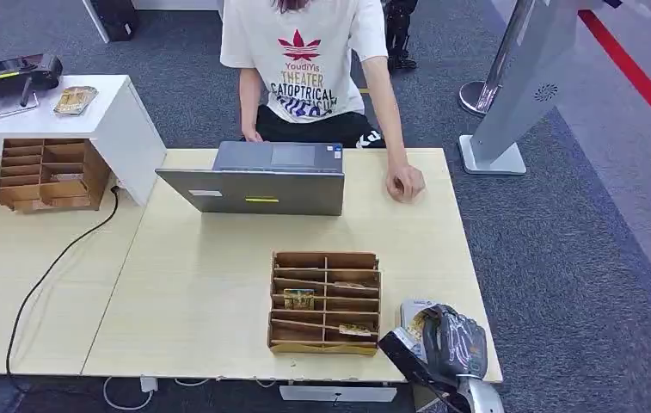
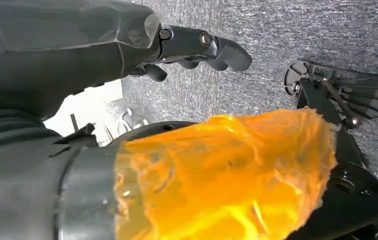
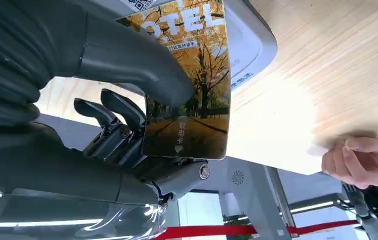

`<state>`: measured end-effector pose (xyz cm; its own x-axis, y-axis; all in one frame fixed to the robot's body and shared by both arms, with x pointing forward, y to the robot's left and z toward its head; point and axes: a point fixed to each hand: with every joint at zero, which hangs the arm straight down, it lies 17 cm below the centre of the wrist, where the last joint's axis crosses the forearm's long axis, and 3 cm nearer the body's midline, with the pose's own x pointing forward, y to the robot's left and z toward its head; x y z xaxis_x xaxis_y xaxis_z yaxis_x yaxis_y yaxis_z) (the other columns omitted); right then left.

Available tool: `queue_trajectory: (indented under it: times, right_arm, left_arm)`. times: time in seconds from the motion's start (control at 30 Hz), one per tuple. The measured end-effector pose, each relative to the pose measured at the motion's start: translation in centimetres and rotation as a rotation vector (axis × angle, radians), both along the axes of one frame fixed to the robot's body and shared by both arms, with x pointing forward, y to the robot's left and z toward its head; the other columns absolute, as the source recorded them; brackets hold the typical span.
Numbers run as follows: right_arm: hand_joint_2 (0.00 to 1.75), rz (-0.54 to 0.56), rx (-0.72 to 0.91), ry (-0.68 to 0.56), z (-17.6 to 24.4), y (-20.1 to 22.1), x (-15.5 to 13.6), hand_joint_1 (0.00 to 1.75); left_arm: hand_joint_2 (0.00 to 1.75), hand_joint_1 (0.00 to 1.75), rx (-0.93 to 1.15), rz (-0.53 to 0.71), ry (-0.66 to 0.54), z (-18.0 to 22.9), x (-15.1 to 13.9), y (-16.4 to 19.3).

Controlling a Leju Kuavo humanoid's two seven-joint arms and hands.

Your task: Pass the card to the sensor for recognition and then transmit it.

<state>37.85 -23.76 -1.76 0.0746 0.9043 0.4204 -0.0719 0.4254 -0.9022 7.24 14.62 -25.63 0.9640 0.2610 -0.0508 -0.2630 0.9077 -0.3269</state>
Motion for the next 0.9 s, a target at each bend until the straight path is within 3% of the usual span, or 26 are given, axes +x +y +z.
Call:
queue_trajectory:
  times: [0.9]
  right_arm:
    - [1.75, 0.002, -0.003, 0.002, -0.02, 0.0, 0.21, 1.75]
  left_arm:
    - [0.0, 0.0, 0.001, -0.014, 0.0, 0.01, -0.06, -0.02]
